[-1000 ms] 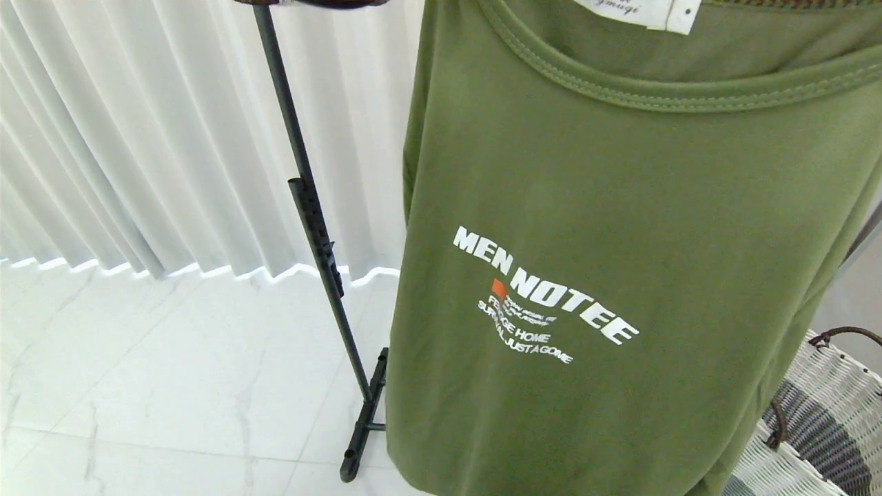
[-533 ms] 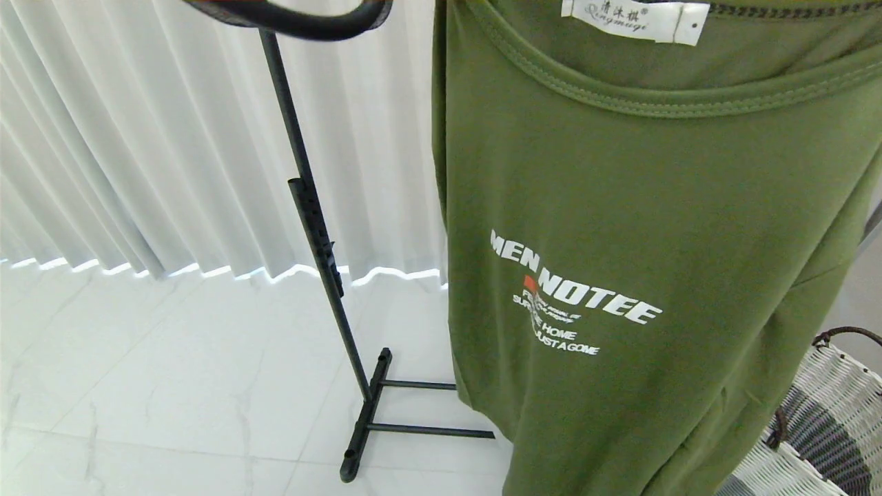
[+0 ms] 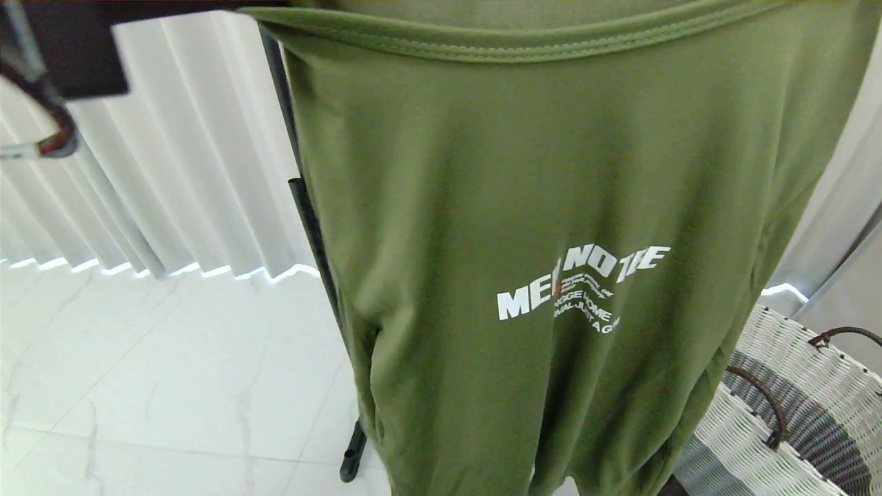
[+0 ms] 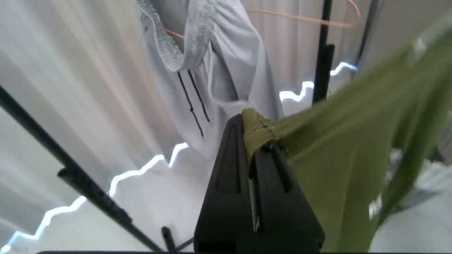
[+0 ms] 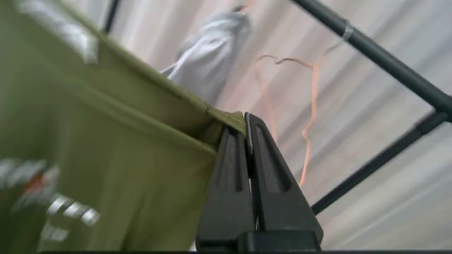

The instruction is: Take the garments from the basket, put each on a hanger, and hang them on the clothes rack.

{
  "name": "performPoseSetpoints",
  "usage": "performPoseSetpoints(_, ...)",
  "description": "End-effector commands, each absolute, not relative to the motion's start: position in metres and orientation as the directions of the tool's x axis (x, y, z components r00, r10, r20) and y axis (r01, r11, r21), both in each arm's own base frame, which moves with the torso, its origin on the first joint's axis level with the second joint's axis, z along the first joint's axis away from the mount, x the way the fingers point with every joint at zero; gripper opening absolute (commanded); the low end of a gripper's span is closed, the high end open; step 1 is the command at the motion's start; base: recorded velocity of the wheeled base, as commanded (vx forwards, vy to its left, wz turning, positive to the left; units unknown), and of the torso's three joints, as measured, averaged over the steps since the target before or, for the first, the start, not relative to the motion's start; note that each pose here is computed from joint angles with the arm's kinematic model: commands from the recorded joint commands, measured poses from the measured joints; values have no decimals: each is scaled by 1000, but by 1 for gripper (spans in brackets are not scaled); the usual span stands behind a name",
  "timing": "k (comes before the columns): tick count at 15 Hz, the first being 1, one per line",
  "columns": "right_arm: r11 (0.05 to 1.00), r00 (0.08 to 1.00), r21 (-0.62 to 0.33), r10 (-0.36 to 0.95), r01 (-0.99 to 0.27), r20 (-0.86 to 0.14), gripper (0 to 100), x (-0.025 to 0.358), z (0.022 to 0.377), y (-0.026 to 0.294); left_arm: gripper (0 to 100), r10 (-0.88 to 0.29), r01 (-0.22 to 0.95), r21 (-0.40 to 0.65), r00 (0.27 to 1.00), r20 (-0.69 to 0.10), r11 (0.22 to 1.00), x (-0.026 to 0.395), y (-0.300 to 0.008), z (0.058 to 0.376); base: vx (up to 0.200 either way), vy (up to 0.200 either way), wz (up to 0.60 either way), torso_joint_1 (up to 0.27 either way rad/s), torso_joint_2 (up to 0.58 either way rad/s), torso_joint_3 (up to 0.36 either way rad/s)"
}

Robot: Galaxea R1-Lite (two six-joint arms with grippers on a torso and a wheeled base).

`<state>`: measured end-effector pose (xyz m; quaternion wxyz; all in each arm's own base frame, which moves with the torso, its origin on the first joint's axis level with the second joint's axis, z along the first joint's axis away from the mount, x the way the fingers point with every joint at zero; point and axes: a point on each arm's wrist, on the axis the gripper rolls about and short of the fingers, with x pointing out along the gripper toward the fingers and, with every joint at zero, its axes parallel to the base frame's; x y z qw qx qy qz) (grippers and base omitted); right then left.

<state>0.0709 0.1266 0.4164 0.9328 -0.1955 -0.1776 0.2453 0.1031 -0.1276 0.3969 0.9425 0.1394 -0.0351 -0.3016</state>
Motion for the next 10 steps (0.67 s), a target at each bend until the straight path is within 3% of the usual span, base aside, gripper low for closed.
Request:
performPoseSetpoints(1, 802, 826, -458, 520, -383, 219, 0, 90, 408, 160, 0, -617, 570, 338, 786, 41, 749, 66, -87, 392, 0, 0, 0, 0, 0, 0)
performPoseSetpoints(5, 819, 818, -431, 515, -380, 258, 0, 108, 408, 199, 0, -670, 598, 410, 742, 42, 688, 51, -76, 383, 0, 0, 0, 0, 0, 0)
performPoseSetpoints(10, 811, 805, -421, 535, -406, 255, 0, 114, 407, 211, 0, -706, 616, 460, 707, 36, 640, 51, -86, 385, 0, 0, 0, 0, 0, 0)
